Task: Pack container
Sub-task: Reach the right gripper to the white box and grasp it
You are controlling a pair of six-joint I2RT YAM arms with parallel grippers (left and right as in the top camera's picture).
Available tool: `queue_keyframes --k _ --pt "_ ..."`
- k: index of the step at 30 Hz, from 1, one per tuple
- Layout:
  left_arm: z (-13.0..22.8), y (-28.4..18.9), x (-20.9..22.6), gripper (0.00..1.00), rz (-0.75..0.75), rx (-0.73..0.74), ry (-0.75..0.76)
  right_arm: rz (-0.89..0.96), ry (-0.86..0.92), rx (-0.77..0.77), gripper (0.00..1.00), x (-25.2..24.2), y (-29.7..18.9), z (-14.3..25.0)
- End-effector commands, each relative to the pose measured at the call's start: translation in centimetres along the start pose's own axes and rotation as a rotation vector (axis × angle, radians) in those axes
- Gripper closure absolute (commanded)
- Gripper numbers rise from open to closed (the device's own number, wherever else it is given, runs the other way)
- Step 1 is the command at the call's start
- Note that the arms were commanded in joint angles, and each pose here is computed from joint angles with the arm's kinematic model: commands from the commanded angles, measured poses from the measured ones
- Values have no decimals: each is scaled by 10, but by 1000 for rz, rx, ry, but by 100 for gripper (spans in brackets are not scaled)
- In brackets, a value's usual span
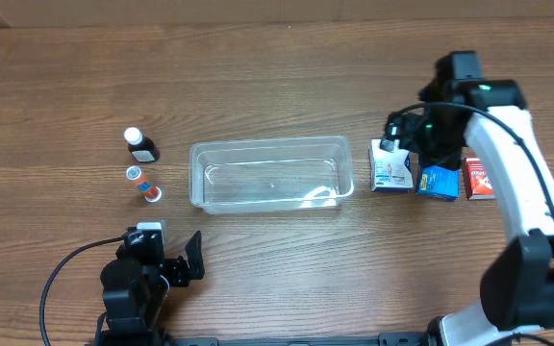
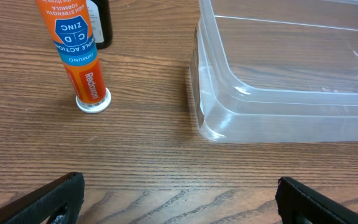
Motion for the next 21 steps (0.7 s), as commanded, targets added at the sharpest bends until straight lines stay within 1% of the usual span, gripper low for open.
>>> queue_keyframes --k 1,5,11,21 --pt "-1 0 -1 0 3 -9 24 91 38 1 0 1 26 -11" --pt "-1 0 -1 0 3 -9 24 104 35 32 0 -3 58 -19" --pt "-1 0 -1 0 3 -9 24 146 52 140 0 -15 105 -13" --pt "-1 0 -1 0 3 -9 24 152 60 153 0 -16 105 -10"
Point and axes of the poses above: each gripper's point midway between its finger pads, its own y axis out along the fingers, its own x axis along the line the jaws close on, z = x × y, the point moved 2 cm from there along -y, back along the fingers, and after that the axes turned 2 degrees about -y, right-handed, at the moved point
